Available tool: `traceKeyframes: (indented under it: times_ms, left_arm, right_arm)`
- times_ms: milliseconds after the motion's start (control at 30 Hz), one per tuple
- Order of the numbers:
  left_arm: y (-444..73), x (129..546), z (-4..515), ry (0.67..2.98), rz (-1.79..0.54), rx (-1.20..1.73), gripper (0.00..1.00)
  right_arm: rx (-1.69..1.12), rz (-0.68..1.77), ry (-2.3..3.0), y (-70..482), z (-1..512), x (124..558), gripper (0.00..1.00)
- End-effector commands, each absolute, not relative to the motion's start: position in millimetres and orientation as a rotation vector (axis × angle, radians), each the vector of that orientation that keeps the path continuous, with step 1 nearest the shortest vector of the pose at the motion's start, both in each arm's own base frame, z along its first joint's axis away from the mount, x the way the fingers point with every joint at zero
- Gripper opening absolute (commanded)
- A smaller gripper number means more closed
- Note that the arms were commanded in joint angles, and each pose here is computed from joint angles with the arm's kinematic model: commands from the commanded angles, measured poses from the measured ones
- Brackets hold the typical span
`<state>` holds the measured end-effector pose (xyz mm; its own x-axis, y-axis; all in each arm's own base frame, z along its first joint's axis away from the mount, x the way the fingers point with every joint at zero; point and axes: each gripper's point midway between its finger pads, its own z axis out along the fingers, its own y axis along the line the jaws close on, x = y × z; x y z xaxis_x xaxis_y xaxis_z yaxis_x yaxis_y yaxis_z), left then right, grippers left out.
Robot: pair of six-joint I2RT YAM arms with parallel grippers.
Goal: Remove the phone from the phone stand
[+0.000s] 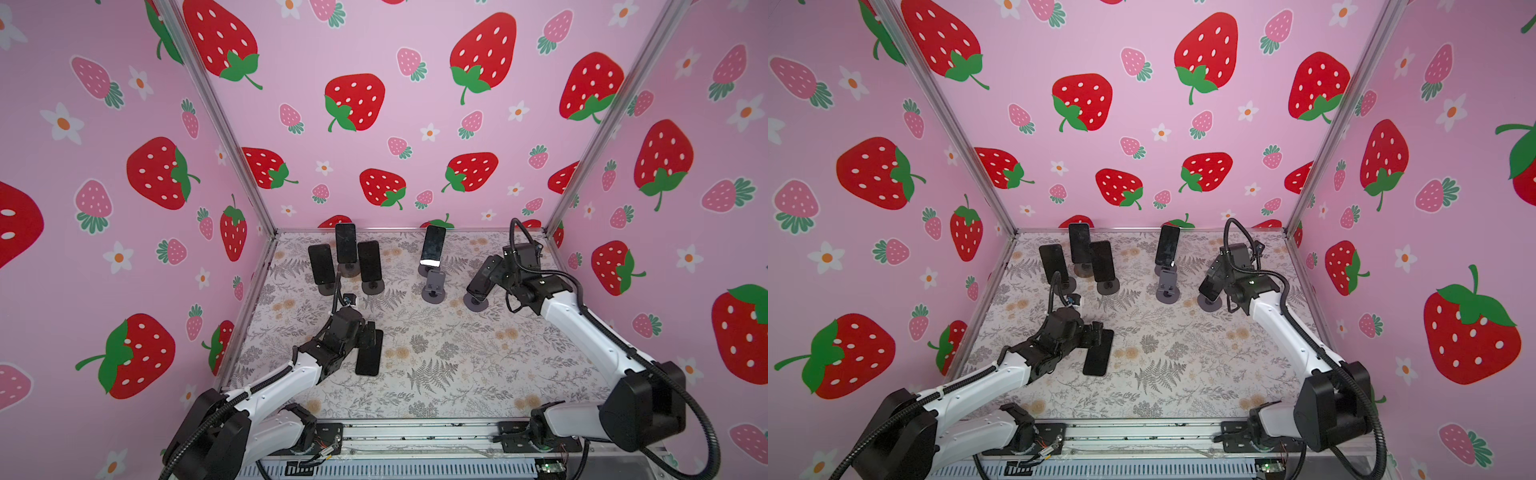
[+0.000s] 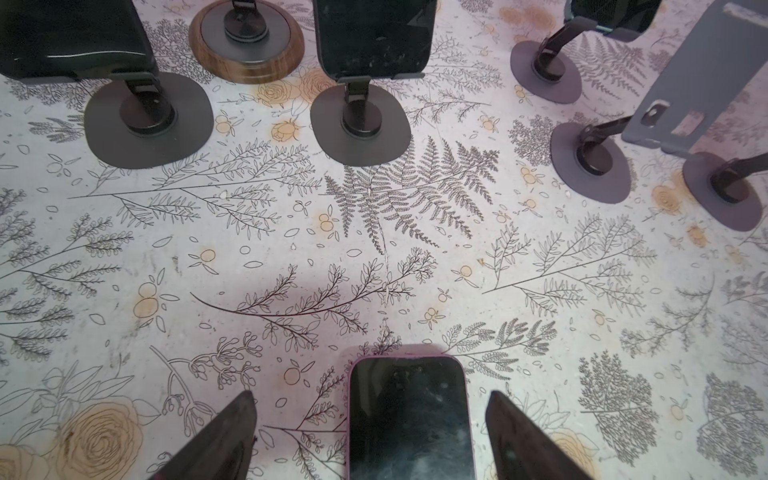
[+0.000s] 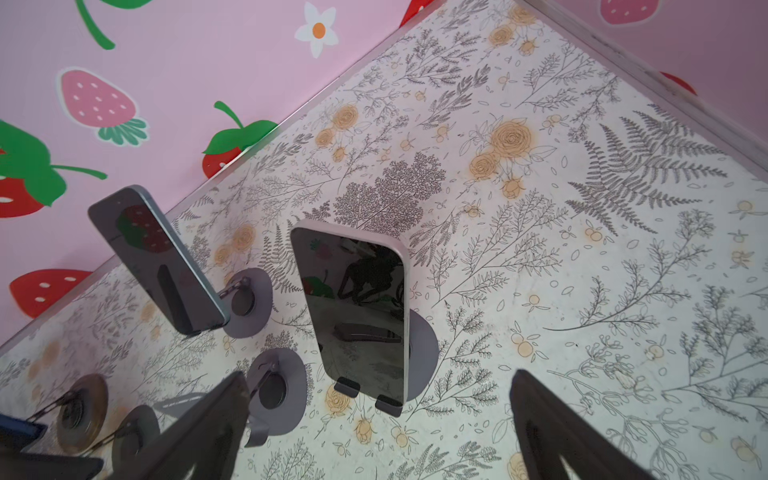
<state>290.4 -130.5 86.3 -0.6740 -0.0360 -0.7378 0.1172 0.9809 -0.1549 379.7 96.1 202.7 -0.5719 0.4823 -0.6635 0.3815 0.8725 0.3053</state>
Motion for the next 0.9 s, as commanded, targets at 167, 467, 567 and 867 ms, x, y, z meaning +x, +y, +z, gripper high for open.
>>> traceKeyframes:
  times_ms: [167, 467, 567, 867]
  left_arm:
    - [-126.8, 295.5, 88.2, 2.281, -0.212, 0.040, 0.88]
    - [-125.3, 294.5, 91.0, 2.273, -0.213, 0.035, 0.88]
    - [-124.4, 294.3, 91.1, 2.274, -0.207, 0.034, 0.88]
    - [-123.8, 293.8, 90.7, 2.279, -0.202, 0.033, 0.88]
  right_arm:
    - [0.735, -0.081, 2.363, 92.0, 188.4, 384.5, 1.00]
    - [0.748, -0.112, 2.381, 106.6, 183.3, 404.3, 1.00]
    - [0.767, -0.146, 2.379, 106.0, 180.2, 408.1, 1.00]
    - [0.758, -0.246, 2.394, 105.2, 169.8, 416.6, 0.99]
